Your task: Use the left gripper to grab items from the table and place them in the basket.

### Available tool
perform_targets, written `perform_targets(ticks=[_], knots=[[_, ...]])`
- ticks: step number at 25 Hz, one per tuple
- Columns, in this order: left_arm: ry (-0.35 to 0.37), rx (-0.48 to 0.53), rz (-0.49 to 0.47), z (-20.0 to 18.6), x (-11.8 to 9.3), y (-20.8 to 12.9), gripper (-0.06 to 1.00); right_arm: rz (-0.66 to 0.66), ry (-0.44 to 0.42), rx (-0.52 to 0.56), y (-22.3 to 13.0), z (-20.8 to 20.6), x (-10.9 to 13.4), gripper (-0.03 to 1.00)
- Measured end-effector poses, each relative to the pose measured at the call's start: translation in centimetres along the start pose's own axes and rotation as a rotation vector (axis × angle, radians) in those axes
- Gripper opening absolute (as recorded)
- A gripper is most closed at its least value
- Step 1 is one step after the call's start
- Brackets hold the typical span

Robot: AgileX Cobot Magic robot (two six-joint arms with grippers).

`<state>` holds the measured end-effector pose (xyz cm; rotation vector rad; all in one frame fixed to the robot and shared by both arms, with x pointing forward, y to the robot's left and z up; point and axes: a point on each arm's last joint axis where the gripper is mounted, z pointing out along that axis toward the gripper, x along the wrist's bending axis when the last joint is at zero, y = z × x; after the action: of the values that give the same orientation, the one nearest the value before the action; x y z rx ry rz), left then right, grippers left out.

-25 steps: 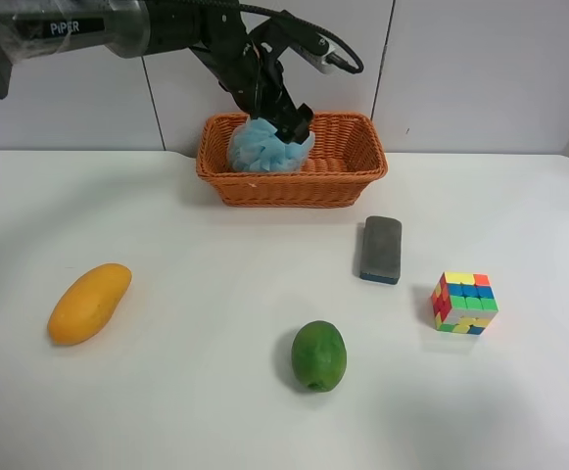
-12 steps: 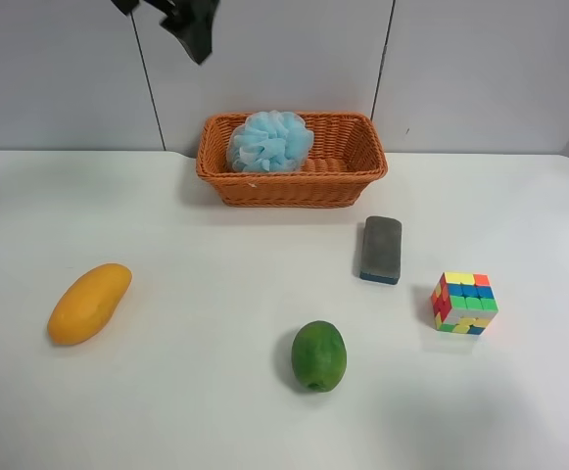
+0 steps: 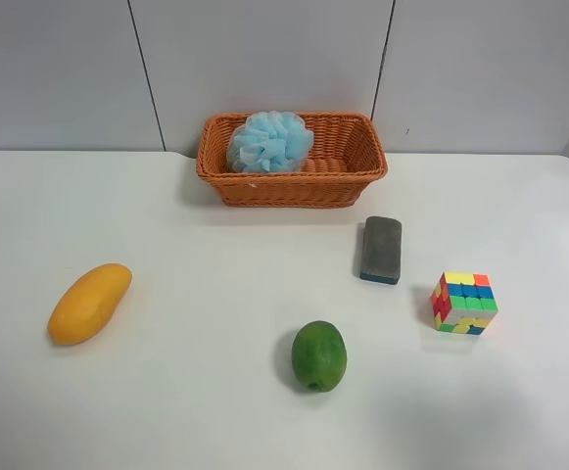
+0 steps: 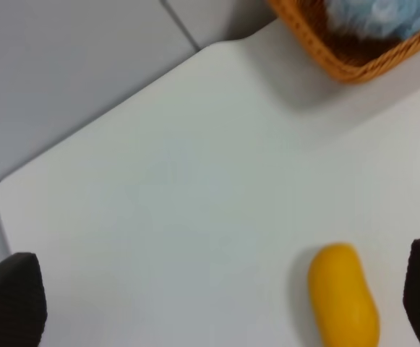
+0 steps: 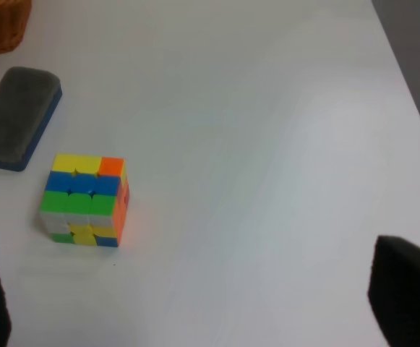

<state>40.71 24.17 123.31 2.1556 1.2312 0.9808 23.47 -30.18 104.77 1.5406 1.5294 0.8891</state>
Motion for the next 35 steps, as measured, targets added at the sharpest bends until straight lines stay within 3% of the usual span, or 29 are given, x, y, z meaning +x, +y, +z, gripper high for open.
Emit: perform_targets(ticks=[5,9,16,24,28,35], knots=[[0.047,-0.071,-0.106,-4.3,0.7,-6.9,0.99,0.000,0.000,0.000,0.0,0.0,0.0,0.99],[0.129,-0.078,-0.223,-5.9,0.9,-12.0,0.99,0.000,0.000,0.000,0.0,0.0,0.0,0.99],[0.253,-0.025,-0.422,-6.4,-1.7,-18.3,0.99,0.000,0.000,0.000,0.0,0.0,0.0,0.99],[0.176,-0.066,-0.556,-3.8,-5.8,-22.3,0.99,0.000,0.000,0.000,0.0,0.0,0.0,0.99],[0.168,-0.145,-0.563,-2.8,-6.8,-23.5,0.99,0.000,0.000,0.000,0.0,0.0,0.0,0.99],[0.170,-0.188,-0.563,-2.4,-7.4,-24.4,0.99,0.000,0.000,0.000,0.0,0.0,0.0,0.99]])
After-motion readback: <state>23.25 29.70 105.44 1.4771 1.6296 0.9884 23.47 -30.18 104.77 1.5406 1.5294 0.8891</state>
